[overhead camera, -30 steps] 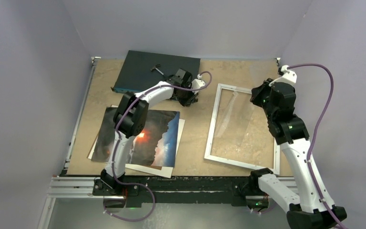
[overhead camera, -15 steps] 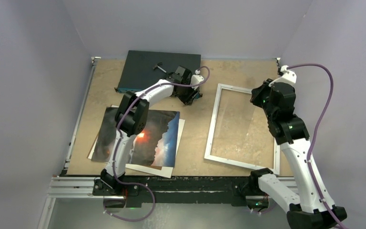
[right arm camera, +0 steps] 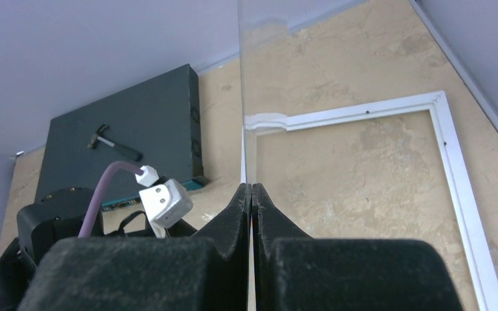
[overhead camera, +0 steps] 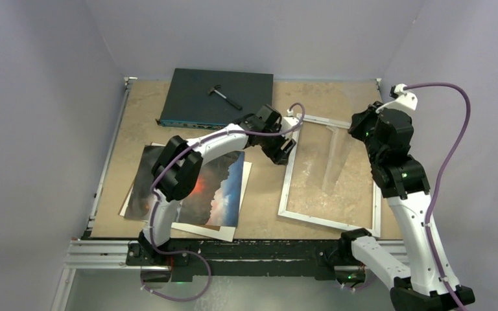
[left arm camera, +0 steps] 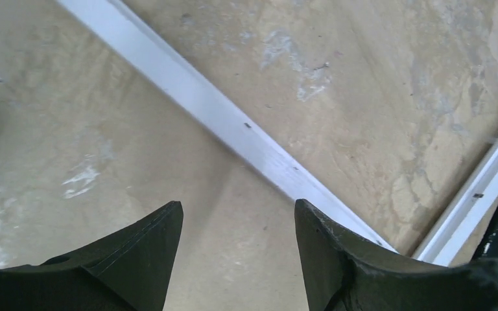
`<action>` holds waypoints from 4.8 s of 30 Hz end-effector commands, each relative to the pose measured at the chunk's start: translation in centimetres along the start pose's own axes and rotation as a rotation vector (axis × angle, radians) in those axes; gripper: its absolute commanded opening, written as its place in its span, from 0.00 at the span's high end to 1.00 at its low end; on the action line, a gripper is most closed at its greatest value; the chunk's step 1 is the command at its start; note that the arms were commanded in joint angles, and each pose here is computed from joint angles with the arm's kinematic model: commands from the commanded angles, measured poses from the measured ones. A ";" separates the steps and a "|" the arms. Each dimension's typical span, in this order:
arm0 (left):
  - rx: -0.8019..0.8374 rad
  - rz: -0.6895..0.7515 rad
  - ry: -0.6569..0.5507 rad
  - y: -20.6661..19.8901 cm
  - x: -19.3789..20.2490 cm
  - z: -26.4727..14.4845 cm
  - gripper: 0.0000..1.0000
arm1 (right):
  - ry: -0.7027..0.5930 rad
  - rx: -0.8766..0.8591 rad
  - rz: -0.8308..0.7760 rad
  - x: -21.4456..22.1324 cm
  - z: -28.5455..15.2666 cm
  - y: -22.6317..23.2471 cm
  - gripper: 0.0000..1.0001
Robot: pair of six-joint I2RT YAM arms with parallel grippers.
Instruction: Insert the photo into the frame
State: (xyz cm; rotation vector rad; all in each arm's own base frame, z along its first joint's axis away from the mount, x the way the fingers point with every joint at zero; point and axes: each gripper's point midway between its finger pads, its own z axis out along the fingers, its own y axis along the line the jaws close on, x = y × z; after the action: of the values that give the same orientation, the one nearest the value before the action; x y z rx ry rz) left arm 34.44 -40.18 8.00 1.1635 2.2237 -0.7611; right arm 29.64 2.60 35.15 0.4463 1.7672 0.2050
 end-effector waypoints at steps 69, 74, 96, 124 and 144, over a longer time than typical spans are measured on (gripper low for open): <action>-0.459 -0.452 0.016 6.4 8.1 2.3 0.92 | 0.095 -0.119 0.023 3.9 2.6 2.0 1.00; -0.426 -0.545 -0.019 6.7 8.2 1.9 0.93 | 0.110 -0.164 0.024 3.9 2.9 3.1 1.00; -0.026 -0.515 -0.462 8.1 -6.9 -14.2 0.09 | 0.150 -0.646 0.204 -1.4 -1.7 13.4 1.00; -0.260 -0.588 -0.389 17.7 1.6 -20.6 0.09 | 0.302 0.013 0.132 17.8 7.5 -2.9 1.00; -0.255 -0.610 -0.392 17.8 1.9 -20.1 0.10 | 0.365 0.223 -0.013 19.6 8.3 -7.9 1.00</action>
State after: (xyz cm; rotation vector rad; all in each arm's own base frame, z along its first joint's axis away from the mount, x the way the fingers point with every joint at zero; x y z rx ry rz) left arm 44.86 -16.66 16.81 0.1724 2.2577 -0.7855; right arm 32.09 4.07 11.42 0.5957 2.1864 0.1671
